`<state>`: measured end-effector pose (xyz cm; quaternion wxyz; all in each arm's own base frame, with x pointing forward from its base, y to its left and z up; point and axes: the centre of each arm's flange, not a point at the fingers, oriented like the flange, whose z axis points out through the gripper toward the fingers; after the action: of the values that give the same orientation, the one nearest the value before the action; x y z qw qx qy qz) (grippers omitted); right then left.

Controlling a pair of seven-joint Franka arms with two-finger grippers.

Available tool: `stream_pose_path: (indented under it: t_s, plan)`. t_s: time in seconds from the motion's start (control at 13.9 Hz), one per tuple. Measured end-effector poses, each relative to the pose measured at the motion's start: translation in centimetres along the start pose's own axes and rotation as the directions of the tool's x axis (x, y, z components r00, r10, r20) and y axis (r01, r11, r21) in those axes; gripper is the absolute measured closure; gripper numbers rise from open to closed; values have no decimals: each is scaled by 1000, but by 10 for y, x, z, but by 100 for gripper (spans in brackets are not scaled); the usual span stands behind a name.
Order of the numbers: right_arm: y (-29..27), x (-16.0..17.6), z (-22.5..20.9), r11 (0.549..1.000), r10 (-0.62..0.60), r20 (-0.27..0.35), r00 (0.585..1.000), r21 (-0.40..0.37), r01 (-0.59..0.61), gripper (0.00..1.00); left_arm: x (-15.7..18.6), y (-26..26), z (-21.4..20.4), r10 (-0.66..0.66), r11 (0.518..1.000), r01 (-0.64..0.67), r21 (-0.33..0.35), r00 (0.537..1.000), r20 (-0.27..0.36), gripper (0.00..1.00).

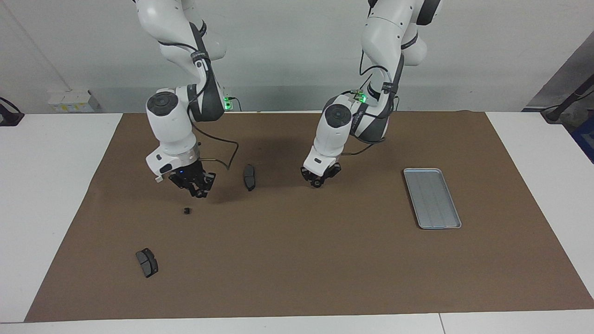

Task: Pick bearing gear from pile to tray
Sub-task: 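Grasp the white-centred black bearing with the right gripper, then lower the first bearing onto the metal tray and open the left gripper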

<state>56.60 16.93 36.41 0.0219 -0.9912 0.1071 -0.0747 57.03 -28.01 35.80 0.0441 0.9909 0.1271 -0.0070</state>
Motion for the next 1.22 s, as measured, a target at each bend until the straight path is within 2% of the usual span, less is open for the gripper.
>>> stream_pose_path:
  t_s: [0.14, 0.29, 0.43, 0.58, 0.93, 1.08, 1.22]
  plan:
    - [-48, -19, 6, 999, 37, -2, 999, 21, -36, 65, 48, -62, -22, -42, 999, 42, -4, 999, -23, 65]
    - [-91, -35, 5, 996, 76, -3, 997, 42, -76, 65, 86, -133, -29, -29, 1000, 29, 4, 999, -24, 65]
    - [-127, -52, 5, 994, 91, 2, 996, 56, -91, 65, 109, -195, -29, 19, 1000, -18, 10, 1000, -18, 65]
    - [-164, -74, 20, 993, 103, 21, 994, 55, -104, 65, 115, -233, -23, 67, 998, -67, 16, 998, -2, 65]
    - [-226, -103, 50, 993, 101, 30, 994, 52, -102, 65, 105, -244, -10, 116, 993, -116, 23, 993, 33, 64]
    - [-240, -116, 54, 996, 77, 35, 996, 53, -79, 65, 104, -244, -12, 118, 993, -119, 24, 993, 30, 49]
    - [-246, -126, 59, 998, 52, 35, 998, 45, -54, 65, 104, -244, -15, 120, 992, -121, 23, 992, 25, 45]
